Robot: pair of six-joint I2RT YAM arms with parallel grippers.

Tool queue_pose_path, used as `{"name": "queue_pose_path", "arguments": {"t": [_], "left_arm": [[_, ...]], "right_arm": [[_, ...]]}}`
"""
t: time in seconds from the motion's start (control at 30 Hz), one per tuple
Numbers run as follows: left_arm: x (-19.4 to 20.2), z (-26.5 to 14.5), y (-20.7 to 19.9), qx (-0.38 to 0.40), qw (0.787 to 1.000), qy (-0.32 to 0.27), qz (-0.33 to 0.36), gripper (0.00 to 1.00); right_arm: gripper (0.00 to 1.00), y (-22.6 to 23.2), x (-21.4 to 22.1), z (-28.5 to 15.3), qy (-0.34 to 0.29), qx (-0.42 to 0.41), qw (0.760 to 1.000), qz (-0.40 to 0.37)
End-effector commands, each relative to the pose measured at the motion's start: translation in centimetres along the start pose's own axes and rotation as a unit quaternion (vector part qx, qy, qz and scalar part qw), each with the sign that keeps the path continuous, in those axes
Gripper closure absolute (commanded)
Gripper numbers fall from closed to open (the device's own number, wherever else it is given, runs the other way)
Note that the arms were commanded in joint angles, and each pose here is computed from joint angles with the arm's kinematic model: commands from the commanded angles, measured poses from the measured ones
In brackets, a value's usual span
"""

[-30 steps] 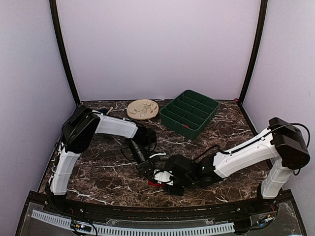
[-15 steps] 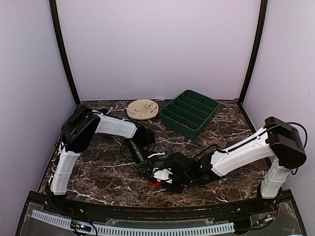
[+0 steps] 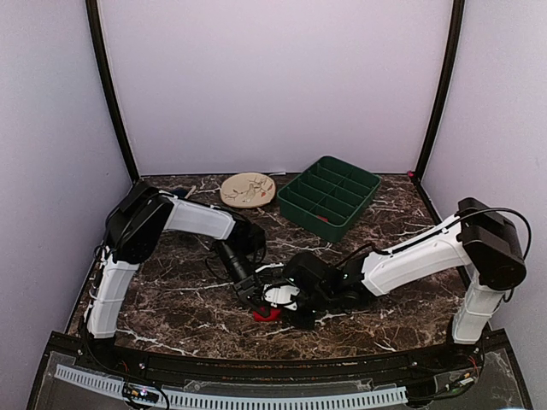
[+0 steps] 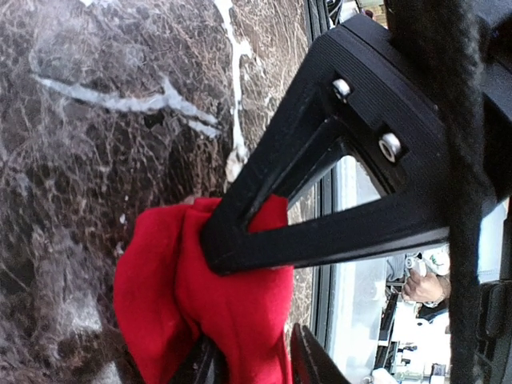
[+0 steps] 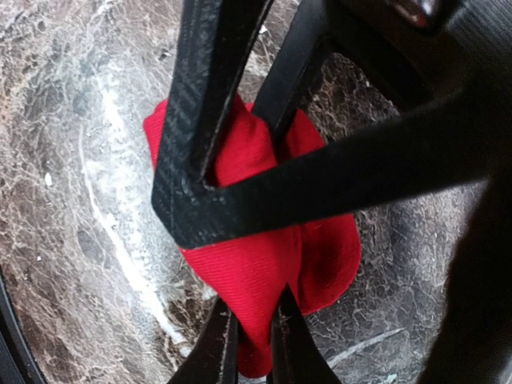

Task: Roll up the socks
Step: Roll the sock at the center of the board.

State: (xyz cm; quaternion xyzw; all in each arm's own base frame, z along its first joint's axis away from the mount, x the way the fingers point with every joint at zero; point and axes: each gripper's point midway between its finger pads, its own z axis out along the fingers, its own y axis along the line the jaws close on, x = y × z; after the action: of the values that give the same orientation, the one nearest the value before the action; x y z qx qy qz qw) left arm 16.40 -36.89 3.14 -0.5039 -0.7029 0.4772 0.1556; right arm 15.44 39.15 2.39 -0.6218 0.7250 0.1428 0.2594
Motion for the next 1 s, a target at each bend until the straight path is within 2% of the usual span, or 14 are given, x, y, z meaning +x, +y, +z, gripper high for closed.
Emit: {"name": "queue_pose_path", "arguments": {"t": [0.0,0.13,0.17,0.2,0.23,0.4,0.97], "left_arm": [[0.6,-0.3,0.4,-0.038,0.999,0.014,0.002,0.67],[0.4,-1.3,0.3,-0.043,0.999,0.000,-0.001,0.63],[0.2,-1.5,0.1,-0.044,0.999,-0.004,0.002,0.49],[0.2,-1.7,0.0,-0.045,0.999,-0.007,0.004,0.43],[0.1,-2.0,-0.2,-0.047,0.999,-0.010,0.007,0.41],[-0.2,-2.8,-0.2,-0.059,0.998,-0.022,0.015,0.42],[1.0,-6.1,3.6,-0.179,0.983,-0.044,-0.006,0.43]], "right_arm": [[0.94,-0.1,1.1,0.5,0.024,-0.025,0.999,0.024],[0.94,0.1,1.2,0.5,0.030,-0.040,0.998,0.032],[0.94,0.1,1.2,0.5,0.031,-0.042,0.998,0.034],[0.94,0.1,1.2,0.5,0.031,-0.043,0.998,0.035],[0.94,0.2,1.2,0.6,0.034,-0.046,0.998,0.036],[0.95,0.3,1.3,0.7,0.042,-0.056,0.997,0.037],[0.94,0.1,1.0,0.7,0.040,-0.069,0.995,0.067]]}}
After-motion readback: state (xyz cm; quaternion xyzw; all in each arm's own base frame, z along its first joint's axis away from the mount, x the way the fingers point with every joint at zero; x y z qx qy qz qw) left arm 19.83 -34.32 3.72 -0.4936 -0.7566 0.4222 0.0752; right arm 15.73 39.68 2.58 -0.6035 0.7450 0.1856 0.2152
